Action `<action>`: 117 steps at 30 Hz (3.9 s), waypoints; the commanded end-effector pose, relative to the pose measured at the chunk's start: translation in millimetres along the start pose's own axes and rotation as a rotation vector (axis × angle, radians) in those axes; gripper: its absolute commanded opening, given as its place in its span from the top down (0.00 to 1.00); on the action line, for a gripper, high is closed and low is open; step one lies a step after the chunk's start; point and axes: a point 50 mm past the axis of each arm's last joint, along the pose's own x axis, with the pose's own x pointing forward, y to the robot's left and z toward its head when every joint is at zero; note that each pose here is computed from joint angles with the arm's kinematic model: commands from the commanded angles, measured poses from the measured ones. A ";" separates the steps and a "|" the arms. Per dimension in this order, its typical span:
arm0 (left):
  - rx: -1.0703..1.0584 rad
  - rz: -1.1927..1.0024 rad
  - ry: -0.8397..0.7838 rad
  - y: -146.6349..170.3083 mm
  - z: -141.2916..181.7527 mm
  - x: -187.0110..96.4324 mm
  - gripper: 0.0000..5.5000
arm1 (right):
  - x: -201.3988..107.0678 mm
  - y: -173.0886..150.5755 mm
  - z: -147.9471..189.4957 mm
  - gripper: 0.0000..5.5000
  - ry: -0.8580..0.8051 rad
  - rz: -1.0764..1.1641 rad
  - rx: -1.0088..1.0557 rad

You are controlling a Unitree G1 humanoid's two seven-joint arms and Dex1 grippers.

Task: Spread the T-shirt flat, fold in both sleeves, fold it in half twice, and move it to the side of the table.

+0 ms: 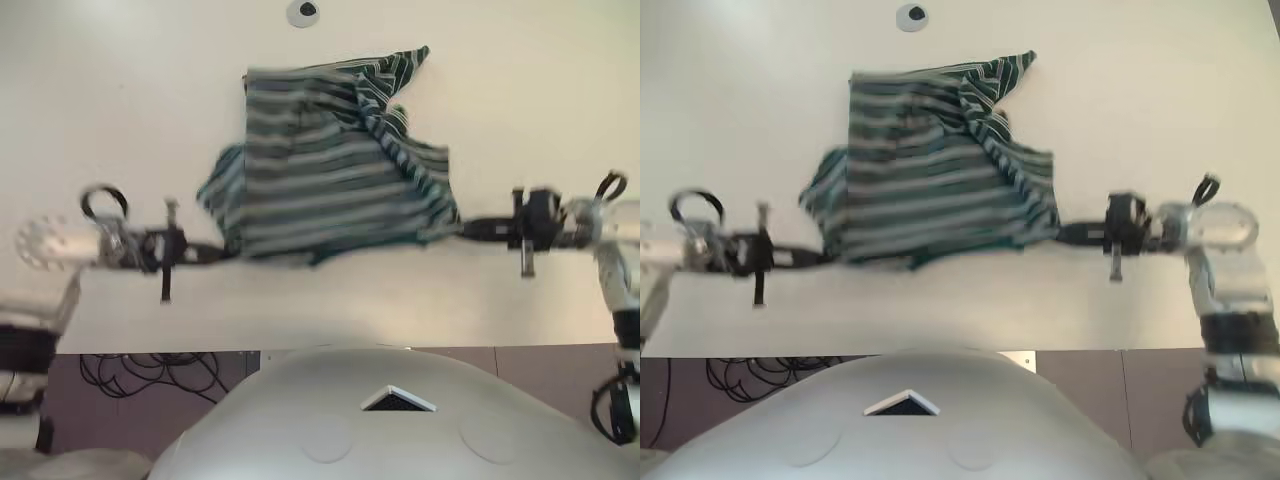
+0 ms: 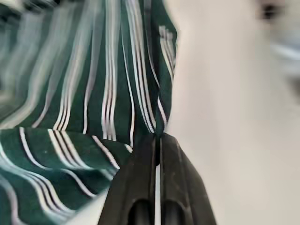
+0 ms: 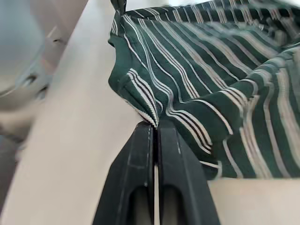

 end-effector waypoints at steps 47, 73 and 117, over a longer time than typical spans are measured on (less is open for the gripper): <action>0.579 0.709 0.765 185.3 -29.2 26.1 0.73 | 121.6 -161.7 21.7 0.55 0.447 -0.716 -0.497; -0.763 0.967 -0.463 12.1 -61.3 -31.2 0.73 | 9.0 -130.8 61.1 0.55 -0.119 -1.312 -1.029; -0.991 0.885 -0.434 10.3 -87.3 -7.2 0.99 | 10.0 -125.9 45.7 0.55 -0.073 -1.309 -0.953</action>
